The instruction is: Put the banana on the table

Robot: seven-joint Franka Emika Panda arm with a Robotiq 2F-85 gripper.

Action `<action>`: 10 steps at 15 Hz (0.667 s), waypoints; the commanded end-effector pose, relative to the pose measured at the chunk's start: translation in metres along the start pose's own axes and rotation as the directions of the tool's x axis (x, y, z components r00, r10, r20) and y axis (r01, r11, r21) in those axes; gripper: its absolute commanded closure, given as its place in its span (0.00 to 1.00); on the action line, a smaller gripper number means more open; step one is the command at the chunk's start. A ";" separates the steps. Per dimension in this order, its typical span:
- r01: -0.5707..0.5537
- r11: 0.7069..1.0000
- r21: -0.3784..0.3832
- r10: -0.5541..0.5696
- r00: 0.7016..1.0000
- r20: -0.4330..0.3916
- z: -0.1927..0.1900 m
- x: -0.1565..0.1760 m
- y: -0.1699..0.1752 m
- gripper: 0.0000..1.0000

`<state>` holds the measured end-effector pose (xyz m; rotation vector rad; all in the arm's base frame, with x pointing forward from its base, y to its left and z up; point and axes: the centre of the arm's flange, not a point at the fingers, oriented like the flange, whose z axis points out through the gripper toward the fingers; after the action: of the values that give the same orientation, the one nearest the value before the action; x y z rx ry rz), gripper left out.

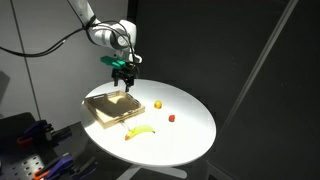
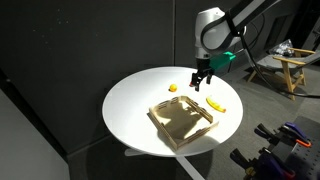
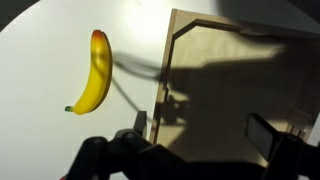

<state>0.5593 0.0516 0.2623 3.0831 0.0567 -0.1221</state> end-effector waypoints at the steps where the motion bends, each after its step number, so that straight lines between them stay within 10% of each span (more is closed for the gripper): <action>1: 0.015 1.000 0.018 -0.015 0.999 -0.048 -0.023 -0.016 -0.006 0.00; 10: -0.006 1.000 0.016 0.008 0.995 -0.099 -0.057 -0.026 -0.023 0.00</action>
<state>0.5512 0.0759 0.3044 3.0940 0.1028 0.0095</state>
